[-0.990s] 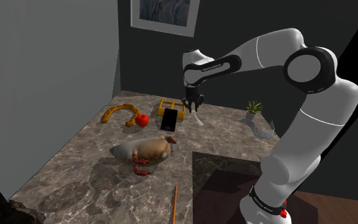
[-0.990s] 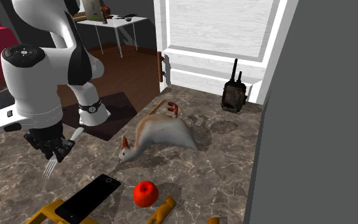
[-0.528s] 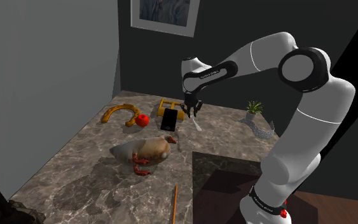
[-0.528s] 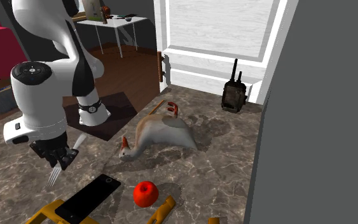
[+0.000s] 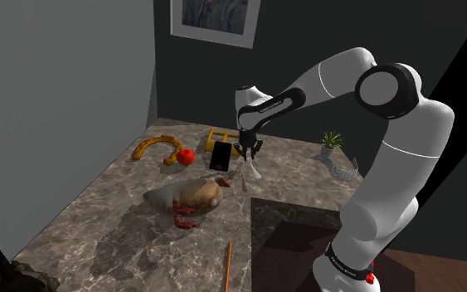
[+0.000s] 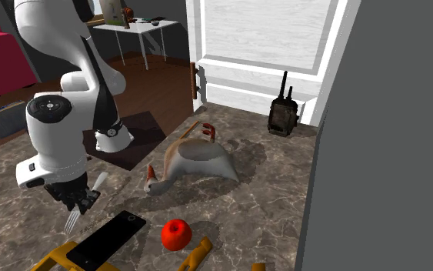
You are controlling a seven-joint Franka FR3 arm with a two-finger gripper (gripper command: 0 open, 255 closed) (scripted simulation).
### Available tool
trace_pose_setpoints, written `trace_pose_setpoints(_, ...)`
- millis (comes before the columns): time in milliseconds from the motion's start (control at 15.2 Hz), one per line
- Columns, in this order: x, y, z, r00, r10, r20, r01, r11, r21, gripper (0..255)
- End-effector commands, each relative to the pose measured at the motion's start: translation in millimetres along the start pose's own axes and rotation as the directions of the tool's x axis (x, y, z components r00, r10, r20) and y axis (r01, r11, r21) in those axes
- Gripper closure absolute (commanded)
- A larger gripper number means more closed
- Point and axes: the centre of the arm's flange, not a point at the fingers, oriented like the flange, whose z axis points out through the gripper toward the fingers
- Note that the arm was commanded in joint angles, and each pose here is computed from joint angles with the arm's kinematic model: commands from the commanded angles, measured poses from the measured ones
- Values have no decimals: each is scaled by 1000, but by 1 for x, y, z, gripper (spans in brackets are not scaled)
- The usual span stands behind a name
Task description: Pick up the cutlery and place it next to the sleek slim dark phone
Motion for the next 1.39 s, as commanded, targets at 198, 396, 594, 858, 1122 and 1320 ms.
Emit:
trace_pose_setpoints(198,0,-3,10,1000,0,-1,0,1000,0,255)
trace_pose_setpoints(396,0,-3,10,1000,0,-1,0,1000,0,255)
trace_pose_setpoints(594,0,-3,10,1000,0,-1,0,1000,0,0)
trace_pose_setpoints(858,0,-3,10,1000,0,-1,0,1000,0,0)
trace_pose_setpoints(1122,0,-3,-30,1000,0,-1,0,1000,0,0)
trace_pose_setpoints(1320,0,-3,-40,1000,0,-1,0,1000,0,0)
